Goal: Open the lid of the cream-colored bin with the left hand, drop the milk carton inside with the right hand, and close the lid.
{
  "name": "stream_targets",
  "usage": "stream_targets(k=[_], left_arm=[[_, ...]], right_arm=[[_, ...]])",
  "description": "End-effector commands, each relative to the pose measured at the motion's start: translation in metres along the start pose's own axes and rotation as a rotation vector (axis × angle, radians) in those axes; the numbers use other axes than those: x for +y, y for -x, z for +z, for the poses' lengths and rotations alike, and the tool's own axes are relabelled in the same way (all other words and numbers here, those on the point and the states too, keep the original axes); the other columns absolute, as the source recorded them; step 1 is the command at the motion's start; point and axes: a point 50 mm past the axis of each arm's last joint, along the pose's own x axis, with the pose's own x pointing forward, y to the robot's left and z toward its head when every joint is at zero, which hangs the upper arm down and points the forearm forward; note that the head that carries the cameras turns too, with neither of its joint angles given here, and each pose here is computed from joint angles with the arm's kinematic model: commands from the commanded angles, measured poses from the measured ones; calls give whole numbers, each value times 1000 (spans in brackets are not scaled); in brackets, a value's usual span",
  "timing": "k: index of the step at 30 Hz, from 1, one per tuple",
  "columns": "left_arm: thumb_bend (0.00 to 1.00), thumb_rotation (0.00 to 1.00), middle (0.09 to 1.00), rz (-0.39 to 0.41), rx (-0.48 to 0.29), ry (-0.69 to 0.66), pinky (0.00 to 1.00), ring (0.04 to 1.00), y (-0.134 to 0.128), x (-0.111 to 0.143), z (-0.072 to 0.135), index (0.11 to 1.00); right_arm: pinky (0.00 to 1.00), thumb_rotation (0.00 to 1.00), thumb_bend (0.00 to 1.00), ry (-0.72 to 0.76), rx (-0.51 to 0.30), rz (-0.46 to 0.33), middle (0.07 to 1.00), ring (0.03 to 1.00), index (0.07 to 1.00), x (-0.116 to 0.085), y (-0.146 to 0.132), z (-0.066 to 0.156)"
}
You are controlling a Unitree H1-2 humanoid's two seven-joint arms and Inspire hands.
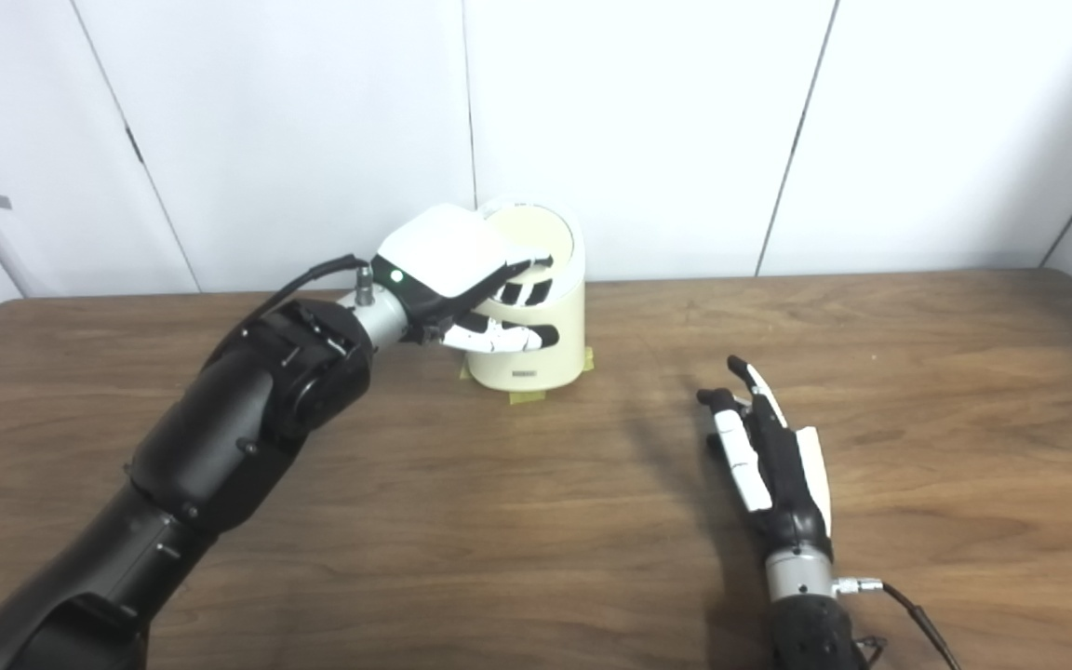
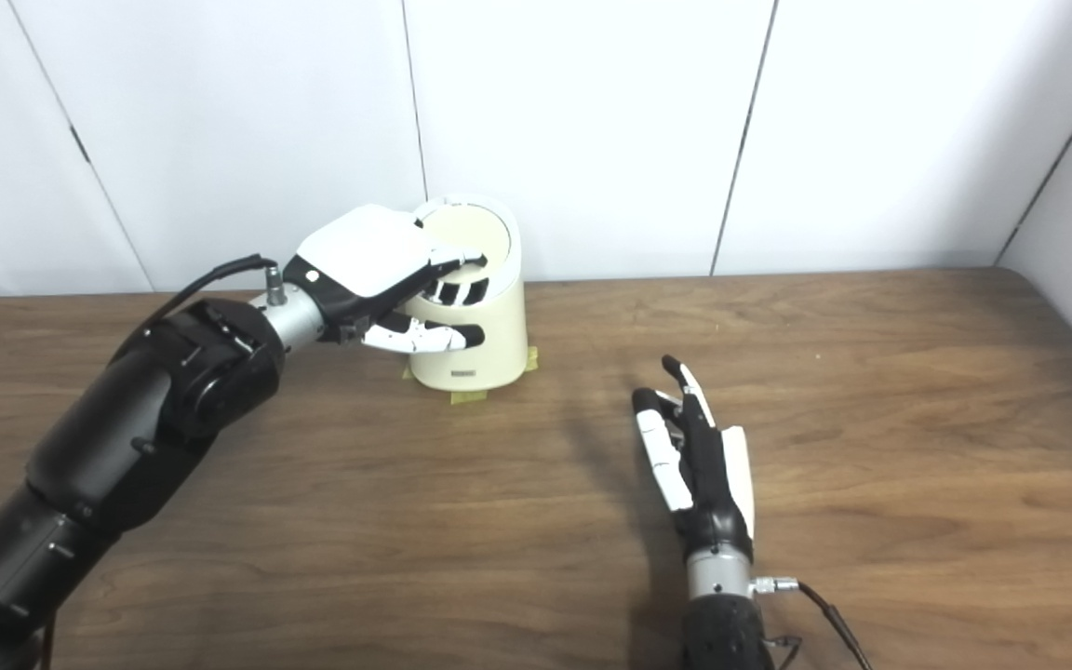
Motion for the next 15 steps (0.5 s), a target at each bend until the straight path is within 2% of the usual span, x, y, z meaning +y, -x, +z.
stream_targets(k=[1, 15], left_arm=[[649, 1000, 822, -123, 2, -21, 913, 827, 1, -11, 0, 910], [696, 1000, 812, -169, -6, -13, 890, 805, 5, -11, -2, 896]], right_arm=[[911, 996, 389, -8, -56, -32, 749, 815, 906, -2, -7, 16], [925, 1000, 396, -13, -58, -35, 745, 814, 912, -1, -10, 19]])
